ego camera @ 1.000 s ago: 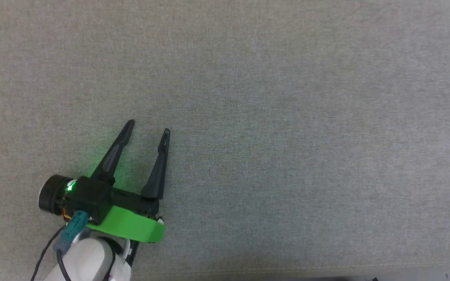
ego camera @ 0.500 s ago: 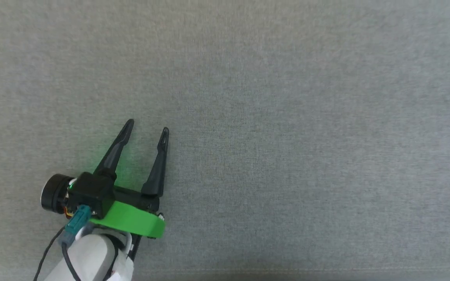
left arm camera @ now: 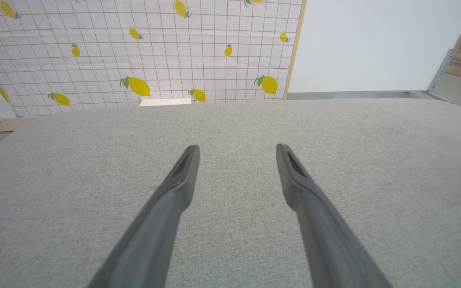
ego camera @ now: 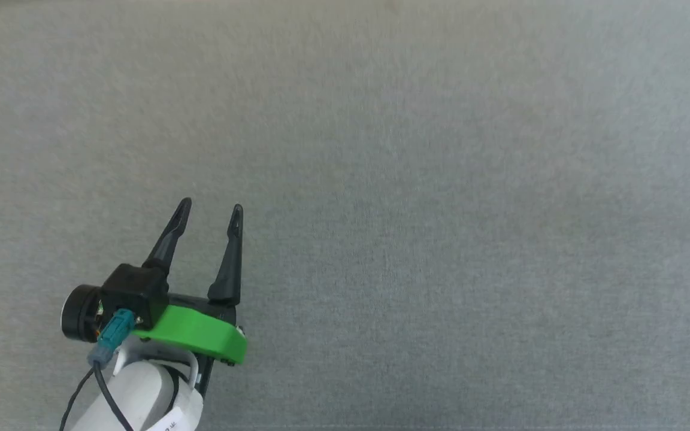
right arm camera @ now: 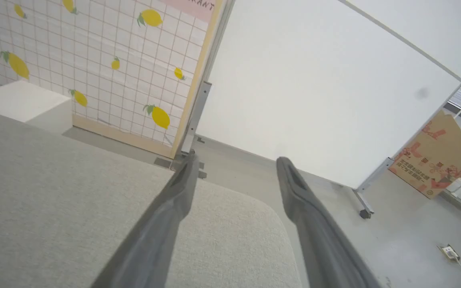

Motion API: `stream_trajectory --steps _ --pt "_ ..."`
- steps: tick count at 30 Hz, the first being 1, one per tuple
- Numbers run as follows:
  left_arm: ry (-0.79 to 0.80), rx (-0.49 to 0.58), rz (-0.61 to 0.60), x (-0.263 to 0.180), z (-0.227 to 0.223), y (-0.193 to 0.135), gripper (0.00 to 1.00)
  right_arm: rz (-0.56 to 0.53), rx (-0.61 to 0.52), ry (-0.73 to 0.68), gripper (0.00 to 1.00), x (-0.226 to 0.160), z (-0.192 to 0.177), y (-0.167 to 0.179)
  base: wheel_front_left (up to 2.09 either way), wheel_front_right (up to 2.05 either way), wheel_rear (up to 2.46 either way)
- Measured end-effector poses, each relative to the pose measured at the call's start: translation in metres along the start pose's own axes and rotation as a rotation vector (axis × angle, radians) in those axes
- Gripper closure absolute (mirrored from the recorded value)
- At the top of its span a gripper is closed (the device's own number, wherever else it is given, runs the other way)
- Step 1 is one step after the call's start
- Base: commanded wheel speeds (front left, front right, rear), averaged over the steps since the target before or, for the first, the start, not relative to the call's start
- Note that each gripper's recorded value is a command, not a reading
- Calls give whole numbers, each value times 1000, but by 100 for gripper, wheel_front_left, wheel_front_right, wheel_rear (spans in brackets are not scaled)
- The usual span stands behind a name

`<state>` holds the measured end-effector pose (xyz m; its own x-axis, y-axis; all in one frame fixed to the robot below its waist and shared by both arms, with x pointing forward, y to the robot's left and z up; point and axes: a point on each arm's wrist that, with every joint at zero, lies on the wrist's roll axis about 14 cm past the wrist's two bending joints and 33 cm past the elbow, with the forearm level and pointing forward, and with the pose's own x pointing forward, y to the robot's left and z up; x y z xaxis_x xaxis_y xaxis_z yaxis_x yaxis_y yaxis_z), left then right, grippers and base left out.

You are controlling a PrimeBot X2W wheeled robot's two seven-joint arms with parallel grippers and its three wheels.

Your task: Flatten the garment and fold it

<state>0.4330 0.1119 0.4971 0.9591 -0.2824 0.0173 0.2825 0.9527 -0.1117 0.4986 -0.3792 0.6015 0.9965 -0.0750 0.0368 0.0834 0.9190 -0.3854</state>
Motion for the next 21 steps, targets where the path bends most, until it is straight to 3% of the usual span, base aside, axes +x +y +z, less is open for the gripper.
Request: stream_trajectory --steps 3,10,15,21 --pt "-40 20 22 -8 19 2 0 19 66 -118 0 -13 30 16 0 0 0" --pt "-107 66 68 -29 52 8 0 44 245 -224 0 -53 52 57 0 0 0" --pt "-125 84 112 -44 62 17 0 73 360 -216 0 -82 47 100 0 0 0" --pt "-109 102 156 -58 59 26 0 92 398 -166 0 -114 31 142 0 0 0"
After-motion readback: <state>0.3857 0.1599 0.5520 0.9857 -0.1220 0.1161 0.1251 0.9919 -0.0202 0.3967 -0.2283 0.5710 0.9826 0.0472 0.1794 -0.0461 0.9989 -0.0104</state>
